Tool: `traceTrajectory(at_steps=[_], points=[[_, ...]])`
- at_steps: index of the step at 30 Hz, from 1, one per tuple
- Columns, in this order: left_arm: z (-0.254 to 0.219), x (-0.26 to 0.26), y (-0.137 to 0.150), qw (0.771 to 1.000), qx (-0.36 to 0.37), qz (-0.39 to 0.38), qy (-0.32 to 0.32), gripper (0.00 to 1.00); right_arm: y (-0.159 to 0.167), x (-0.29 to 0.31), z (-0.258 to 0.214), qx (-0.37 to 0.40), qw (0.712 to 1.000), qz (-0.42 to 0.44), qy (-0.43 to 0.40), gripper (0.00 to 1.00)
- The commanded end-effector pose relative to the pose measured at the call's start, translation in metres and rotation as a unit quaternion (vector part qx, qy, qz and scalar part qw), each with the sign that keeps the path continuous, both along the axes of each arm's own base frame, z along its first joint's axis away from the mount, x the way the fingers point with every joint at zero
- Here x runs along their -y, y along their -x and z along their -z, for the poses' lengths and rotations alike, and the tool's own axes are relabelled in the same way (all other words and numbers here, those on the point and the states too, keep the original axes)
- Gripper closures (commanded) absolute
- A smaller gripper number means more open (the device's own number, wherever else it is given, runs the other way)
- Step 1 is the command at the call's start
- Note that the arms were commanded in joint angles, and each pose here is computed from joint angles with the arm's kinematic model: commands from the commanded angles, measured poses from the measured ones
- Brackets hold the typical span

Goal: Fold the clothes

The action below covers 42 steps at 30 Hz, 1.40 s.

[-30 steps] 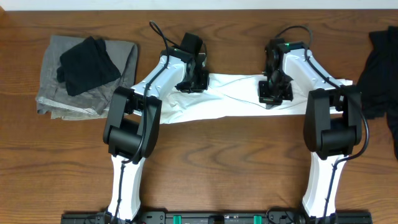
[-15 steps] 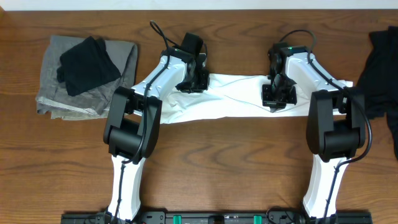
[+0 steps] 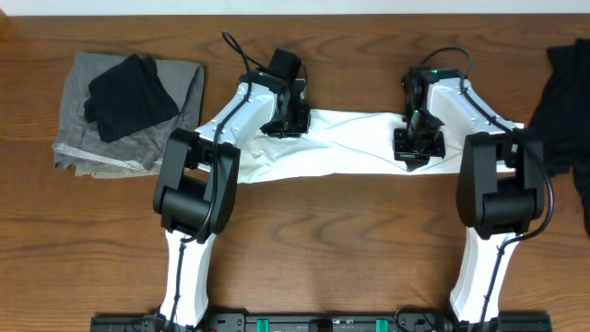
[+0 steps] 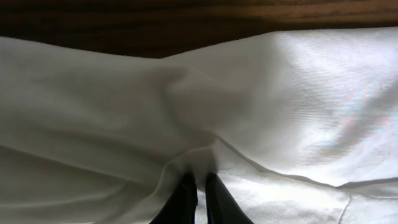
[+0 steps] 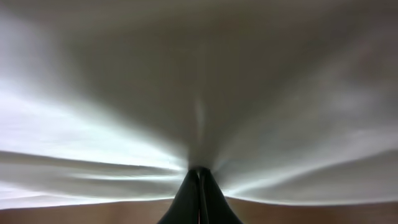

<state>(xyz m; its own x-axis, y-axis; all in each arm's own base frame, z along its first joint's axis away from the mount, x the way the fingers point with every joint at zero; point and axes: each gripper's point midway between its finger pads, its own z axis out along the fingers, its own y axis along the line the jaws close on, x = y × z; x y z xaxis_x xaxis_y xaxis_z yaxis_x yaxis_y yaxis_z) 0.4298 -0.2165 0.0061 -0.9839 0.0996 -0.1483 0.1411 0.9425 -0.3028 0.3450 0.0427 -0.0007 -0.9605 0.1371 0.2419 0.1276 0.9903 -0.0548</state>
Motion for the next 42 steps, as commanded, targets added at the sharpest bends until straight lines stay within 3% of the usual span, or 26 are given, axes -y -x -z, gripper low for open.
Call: traceTrajectory(at_steps=[1,42], points=[[0.019,-0.010,0.000,1.000,-0.010,-0.009,-0.026,0.90,0.002,0.021,0.002,-0.005,0.999,0.014,0.030,0.99],[0.019,-0.010,0.001,1.000,-0.011,-0.009,-0.026,0.90,0.006,0.118,-0.004,-0.001,0.990,0.119,0.079,0.99]])
